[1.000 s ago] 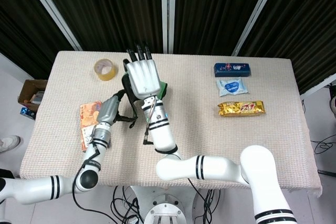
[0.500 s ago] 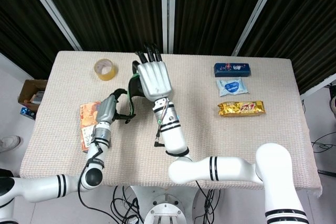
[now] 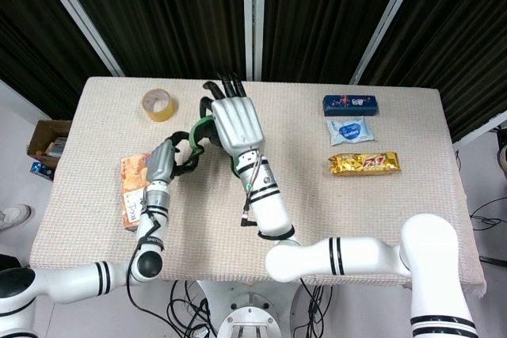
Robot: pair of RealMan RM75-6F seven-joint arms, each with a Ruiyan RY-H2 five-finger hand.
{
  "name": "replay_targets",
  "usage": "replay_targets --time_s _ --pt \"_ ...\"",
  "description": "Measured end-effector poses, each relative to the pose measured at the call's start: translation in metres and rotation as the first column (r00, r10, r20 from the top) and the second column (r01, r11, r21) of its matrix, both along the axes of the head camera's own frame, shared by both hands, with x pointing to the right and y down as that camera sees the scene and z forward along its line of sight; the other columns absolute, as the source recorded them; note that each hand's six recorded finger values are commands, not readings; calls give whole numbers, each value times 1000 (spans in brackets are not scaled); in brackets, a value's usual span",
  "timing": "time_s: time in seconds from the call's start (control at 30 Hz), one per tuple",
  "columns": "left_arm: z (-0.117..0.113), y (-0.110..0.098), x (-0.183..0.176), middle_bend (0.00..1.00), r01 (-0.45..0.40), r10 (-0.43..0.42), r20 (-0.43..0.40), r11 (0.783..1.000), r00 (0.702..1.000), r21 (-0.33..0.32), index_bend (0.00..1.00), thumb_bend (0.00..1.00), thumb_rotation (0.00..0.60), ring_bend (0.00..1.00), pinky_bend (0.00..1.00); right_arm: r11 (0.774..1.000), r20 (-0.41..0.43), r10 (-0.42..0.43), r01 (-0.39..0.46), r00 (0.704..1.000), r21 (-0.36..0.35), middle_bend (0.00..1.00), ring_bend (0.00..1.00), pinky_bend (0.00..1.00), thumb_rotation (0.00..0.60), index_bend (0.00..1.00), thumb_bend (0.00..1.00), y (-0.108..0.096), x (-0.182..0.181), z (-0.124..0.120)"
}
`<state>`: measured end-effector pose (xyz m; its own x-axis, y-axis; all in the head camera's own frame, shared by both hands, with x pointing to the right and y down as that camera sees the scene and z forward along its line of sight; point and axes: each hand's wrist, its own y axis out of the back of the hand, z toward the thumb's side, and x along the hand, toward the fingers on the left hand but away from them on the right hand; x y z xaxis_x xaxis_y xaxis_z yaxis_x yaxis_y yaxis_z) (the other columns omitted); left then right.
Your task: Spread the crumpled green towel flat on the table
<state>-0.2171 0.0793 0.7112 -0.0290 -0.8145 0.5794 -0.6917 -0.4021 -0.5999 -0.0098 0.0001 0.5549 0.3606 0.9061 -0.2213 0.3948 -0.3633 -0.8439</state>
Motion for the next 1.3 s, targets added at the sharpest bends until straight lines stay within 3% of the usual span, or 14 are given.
replay_targets --time_s 0.07,0.4,0.7,0.97,1.17,1.3 --pt "0 0 0 248 6 -6 -6 1000 1000 6 389 412 600 218 344 1000 8 4 -4 1000 -4 201 0 0 600 675 518 -1 1 -1" --pt "-5 4 3 427 -25 28 -35 997 999 71 715 534 600 280 338 999 53 26 -25 998 -24 209 0 0 600 675 518 -5 16 -4" --pt "-29 20 -7 440 -136 143 -40 981 989 135 725 541 600 282 332 998 95 22 -16 995 -60 218 0 0 600 675 518 6 66 -1" --pt "-32 27 -21 440 -220 218 36 967 975 127 721 540 600 282 330 993 81 -28 36 996 -111 222 0 0 600 675 518 24 104 17" --pt "-37 6 -30 439 -213 201 87 964 976 161 720 541 600 282 323 996 85 -7 14 996 -86 236 0 0 600 675 517 12 113 21" --pt "-48 -23 -37 439 -169 149 103 961 983 218 720 546 600 281 322 999 110 32 -28 993 -35 267 0 0 600 676 521 -9 117 20"
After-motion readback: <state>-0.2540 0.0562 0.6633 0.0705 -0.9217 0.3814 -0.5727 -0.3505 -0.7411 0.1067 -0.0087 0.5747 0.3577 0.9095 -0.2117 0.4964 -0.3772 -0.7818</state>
